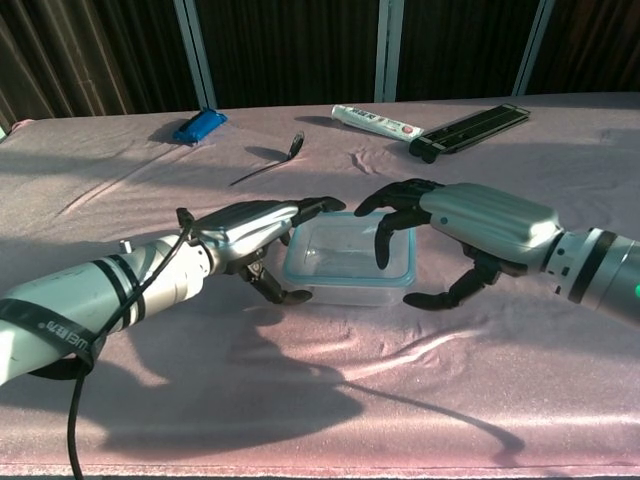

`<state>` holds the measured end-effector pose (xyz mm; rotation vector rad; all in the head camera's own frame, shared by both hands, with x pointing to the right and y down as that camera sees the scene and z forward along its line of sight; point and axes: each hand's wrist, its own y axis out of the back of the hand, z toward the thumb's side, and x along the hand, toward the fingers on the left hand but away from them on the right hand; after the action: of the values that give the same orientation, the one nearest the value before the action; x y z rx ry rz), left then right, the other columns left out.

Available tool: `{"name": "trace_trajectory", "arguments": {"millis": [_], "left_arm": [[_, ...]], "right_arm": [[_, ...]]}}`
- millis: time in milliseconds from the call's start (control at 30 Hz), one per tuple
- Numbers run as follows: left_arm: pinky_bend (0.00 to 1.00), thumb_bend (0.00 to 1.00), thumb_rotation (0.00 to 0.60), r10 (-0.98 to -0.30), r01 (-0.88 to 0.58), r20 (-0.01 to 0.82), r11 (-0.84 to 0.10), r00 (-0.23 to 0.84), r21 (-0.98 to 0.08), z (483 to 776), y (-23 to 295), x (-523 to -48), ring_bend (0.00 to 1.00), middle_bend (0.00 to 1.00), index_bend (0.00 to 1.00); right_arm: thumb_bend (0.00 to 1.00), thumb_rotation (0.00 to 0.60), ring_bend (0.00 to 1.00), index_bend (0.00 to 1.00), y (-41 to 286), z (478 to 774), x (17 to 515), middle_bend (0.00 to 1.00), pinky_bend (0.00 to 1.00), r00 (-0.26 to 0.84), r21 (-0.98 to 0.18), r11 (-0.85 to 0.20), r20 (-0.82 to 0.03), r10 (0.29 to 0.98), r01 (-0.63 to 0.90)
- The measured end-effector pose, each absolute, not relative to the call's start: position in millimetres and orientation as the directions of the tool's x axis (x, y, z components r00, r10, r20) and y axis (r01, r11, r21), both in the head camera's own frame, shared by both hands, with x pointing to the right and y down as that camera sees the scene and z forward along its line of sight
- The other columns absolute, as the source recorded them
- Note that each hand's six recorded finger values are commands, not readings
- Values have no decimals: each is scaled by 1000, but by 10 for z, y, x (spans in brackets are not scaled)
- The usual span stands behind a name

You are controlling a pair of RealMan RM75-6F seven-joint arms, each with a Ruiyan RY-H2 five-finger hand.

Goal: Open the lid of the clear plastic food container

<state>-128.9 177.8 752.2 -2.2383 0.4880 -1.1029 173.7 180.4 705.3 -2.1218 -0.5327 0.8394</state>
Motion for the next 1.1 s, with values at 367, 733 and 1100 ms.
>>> {"name": "trace_trajectory", "arguments": {"millis": [367, 733, 1100], "left_arm": [[307, 311, 600, -550, -61, 593, -761, 587, -646, 7541, 1788, -1296, 502, 648, 0], [310, 312, 600, -550, -36, 591, -750, 590, -661, 7560, 1812, -1277, 508, 653, 0], [311, 312, 600, -545, -22, 597, -749, 588, -662, 7595, 1844, -1276, 512, 655, 0]], "right_arm": [[393, 600, 120, 619, 1784, 7035, 1697, 253, 121, 699, -785, -611, -381, 605, 101], [393, 600, 127, 635, 1733, 7031, 1733, 262, 122, 688, -786, -607, -377, 620, 116], [393, 600, 127, 642, 1708, 7023, 1703, 264, 122, 690, -789, -602, -371, 622, 119]]}}
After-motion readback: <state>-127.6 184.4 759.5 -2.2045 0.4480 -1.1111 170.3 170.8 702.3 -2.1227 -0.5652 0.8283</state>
